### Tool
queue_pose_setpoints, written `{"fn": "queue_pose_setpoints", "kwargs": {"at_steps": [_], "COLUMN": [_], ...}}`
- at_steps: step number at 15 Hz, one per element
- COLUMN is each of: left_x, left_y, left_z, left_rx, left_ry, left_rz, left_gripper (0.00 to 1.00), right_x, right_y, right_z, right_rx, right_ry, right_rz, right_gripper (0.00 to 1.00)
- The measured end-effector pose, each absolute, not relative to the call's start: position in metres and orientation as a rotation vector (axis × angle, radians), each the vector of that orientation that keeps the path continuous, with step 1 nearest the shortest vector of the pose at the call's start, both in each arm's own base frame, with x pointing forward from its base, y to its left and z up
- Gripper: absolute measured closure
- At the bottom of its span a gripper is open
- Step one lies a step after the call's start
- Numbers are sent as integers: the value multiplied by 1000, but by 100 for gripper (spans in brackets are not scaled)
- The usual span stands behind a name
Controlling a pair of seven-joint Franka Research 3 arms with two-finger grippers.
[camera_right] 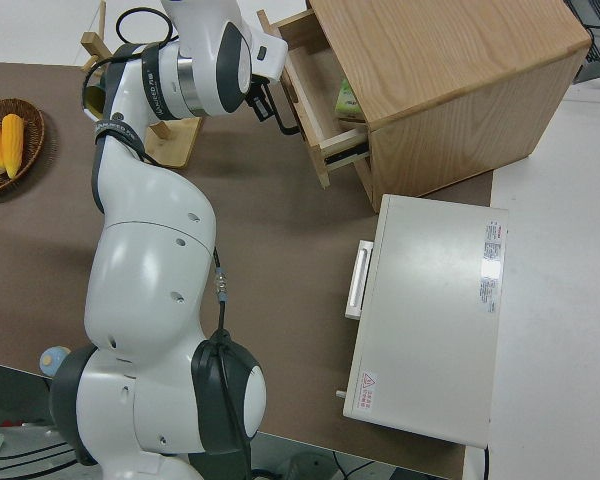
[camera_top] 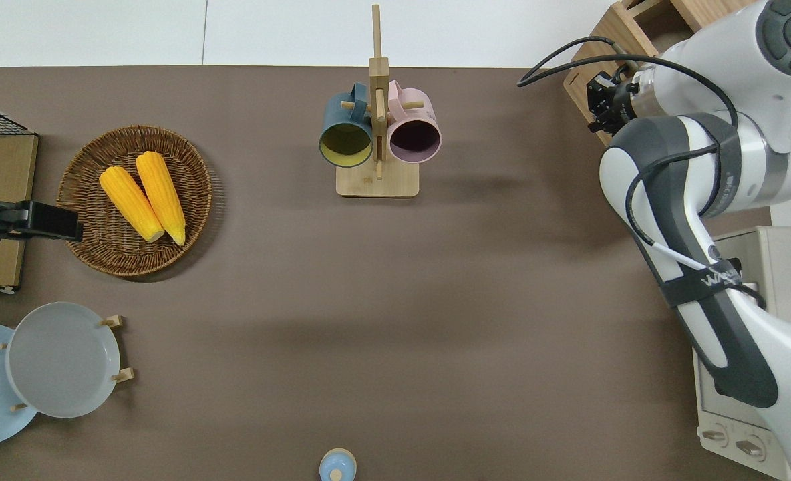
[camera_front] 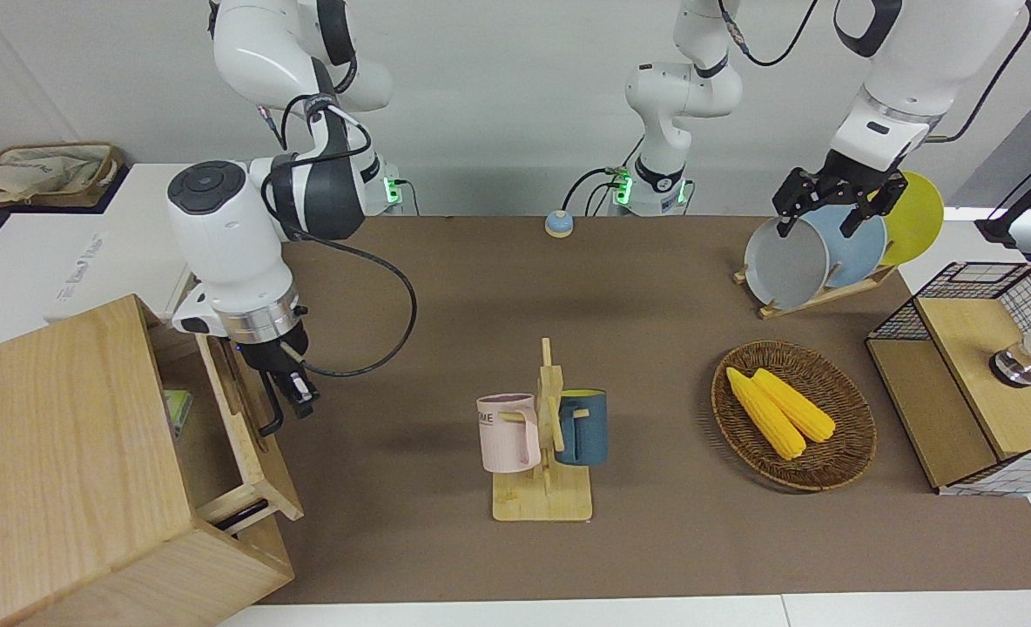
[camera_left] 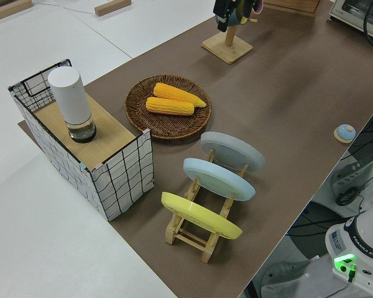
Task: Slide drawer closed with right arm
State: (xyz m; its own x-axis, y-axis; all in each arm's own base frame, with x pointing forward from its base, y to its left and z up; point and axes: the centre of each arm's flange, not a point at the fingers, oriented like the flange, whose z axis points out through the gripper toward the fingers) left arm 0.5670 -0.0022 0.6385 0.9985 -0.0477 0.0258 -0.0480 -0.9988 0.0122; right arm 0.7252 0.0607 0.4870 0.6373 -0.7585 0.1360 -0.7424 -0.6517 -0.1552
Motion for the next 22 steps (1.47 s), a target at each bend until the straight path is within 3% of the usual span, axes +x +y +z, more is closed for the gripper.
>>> {"fn": "queue_pose_setpoints", "kwargs": {"at_steps": [8, 22], "left_x": [567, 567], "left_y": [-2, -2], "left_z": [639, 639], "left_rx": [3128, 3128], "left_ry": [-75, -75], "left_rz": [40, 40], "left_gripper": [0, 0], "right_x": [730, 729], "right_y": [8, 11], "right_z": [491, 489], "right_rx": [-2842, -2880], "right_ry": [1107, 1020], "right_rz": [-340, -331], "right_gripper": [99, 99]}}
